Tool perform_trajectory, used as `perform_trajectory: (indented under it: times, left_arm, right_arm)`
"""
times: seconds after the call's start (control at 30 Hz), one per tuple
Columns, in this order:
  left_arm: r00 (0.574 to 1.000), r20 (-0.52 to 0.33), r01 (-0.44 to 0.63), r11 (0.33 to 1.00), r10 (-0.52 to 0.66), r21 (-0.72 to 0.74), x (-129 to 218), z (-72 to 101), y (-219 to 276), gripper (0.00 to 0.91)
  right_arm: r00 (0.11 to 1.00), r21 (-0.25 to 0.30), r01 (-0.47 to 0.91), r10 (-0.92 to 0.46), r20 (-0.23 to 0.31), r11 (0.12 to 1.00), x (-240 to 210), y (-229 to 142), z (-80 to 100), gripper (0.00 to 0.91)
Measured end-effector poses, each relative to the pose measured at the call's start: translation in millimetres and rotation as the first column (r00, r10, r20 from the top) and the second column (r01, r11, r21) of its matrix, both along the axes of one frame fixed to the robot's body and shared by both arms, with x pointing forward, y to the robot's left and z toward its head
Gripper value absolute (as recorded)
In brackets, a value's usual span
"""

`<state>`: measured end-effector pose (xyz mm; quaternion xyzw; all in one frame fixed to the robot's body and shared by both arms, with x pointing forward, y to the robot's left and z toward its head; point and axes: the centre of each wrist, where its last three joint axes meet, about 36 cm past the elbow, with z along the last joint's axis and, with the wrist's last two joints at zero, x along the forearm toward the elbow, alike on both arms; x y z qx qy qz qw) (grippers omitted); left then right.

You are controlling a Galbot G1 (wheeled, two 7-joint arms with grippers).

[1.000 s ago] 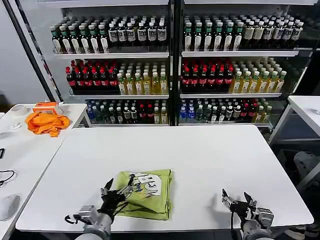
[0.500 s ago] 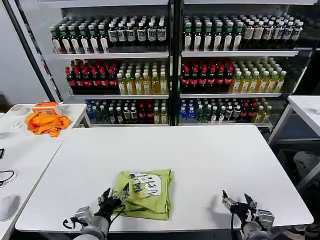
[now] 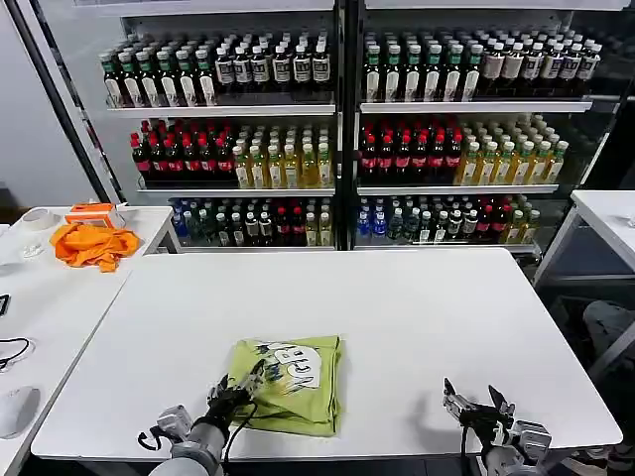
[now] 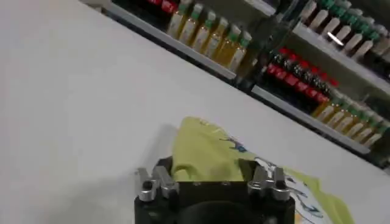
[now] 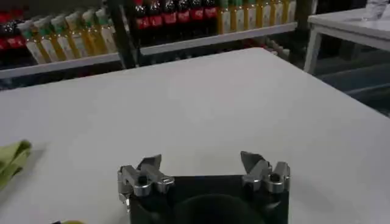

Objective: Fold and organize the clothes.

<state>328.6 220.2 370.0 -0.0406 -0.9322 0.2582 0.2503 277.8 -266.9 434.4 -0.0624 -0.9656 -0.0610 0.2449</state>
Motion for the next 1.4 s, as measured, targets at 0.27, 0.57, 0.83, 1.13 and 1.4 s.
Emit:
perform_trajectory:
  times: [0.27,0.57,0.83,1.13,1.4]
  left_arm:
    - [1.0,-0.026,-0.016,0.991,0.013,-0.13,2,-3.6,7,0.02]
    - [0.998,-0.048,-0.042,0.965,0.03,-0.258,4,-3.8,14,0.02]
    - [0.997,-0.034,-0.077,0.934,0.069,-0.349,6,6.5,28,0.02]
    - [0.984,0.04,-0.159,0.957,0.173,-0.241,3,47.0,101,0.02]
    - [0.969,0.162,-0.198,0.979,0.188,0.043,1,113.3,179,0.02]
  right_arm:
    - [1.0,0.001,0.002,-0.002,0.003,1.0,-5,1,3.7,0.907]
    - [1.0,0.001,0.0,0.0,0.007,1.0,-8,1,6.8,0.907]
    - [1.0,0.006,-0.008,0.008,0.014,1.0,-7,2,8.1,0.907]
    - [1.0,0.027,-0.021,0.021,0.019,0.999,2,3,4.6,0.907]
    - [0.999,0.043,-0.036,0.035,0.022,0.998,11,2,-0.2,0.907]
